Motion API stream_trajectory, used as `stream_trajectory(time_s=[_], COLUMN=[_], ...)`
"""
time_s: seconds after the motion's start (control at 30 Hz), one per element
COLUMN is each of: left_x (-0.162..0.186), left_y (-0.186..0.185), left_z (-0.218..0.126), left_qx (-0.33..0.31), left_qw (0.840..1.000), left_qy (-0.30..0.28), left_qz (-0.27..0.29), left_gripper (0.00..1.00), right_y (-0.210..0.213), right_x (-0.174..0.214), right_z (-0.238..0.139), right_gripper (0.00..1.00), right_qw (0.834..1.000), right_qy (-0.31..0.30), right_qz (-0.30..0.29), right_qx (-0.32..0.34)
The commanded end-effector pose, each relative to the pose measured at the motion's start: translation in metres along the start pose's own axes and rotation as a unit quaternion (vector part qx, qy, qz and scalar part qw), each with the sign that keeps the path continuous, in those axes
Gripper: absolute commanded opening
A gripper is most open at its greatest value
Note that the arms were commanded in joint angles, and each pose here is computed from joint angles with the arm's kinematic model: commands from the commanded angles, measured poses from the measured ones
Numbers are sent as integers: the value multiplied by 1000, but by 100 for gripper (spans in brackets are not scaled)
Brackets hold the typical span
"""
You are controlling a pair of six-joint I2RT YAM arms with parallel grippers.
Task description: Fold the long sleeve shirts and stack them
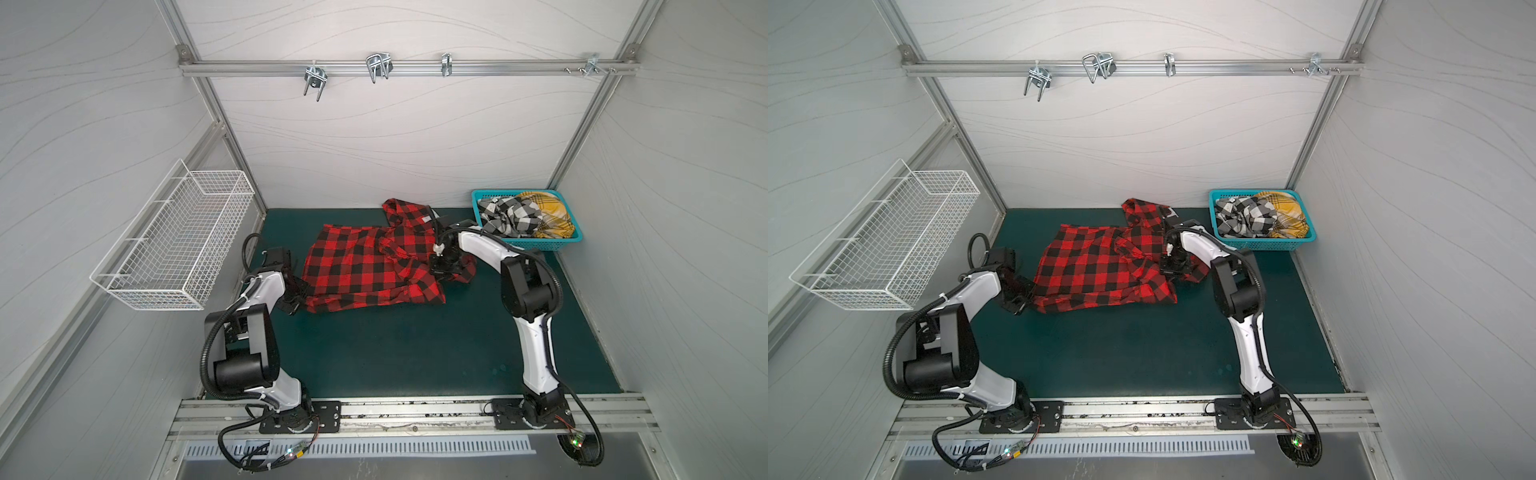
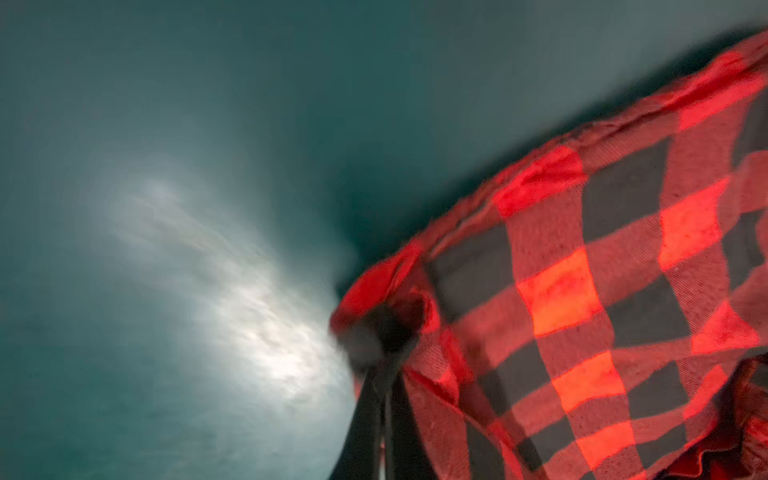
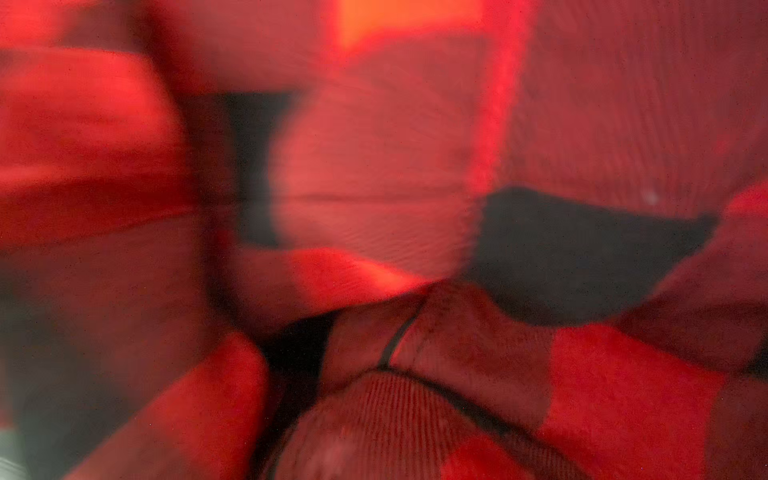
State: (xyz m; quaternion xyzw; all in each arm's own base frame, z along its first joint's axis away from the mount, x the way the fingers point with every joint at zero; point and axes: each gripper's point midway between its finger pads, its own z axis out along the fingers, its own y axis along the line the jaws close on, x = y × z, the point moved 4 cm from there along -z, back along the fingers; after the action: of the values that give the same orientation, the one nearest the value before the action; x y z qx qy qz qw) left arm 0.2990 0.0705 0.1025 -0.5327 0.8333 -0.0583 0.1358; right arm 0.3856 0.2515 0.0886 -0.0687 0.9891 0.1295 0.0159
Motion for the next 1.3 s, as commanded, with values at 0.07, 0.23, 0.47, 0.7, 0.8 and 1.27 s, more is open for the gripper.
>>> stream_trajectory(time_s=[0.07,0.23,0.47,0.7,0.8,1.27], left_x=[17,59,76,70,68,70], left_y=[11,23,40,32,27,19], left_z=[-31,-32,-30,-30,-28,-14], left_qx=[-24,-27,-31,-27,-21,-17], left_qw=[998,995,992,990,990,990], left_qy=[-22,-4,20,18,23,47], left_qz=[49,94,119,136,135,133], left_gripper=[0,0,0,0,0,0], right_y=[-34,-68,-70,-17,-7,5], right_x=[38,101,160,142,112,96], right_z=[-36,-44,-80,-62,-49,-2], right_gripper=[0,37,77,80,73,62], right_qw=[996,993,995,980,972,935], right_qy=[26,51,9,-36,-59,-54], right_qz=[68,94,38,-101,-112,-191], right_qx=[44,54,93,168,200,293])
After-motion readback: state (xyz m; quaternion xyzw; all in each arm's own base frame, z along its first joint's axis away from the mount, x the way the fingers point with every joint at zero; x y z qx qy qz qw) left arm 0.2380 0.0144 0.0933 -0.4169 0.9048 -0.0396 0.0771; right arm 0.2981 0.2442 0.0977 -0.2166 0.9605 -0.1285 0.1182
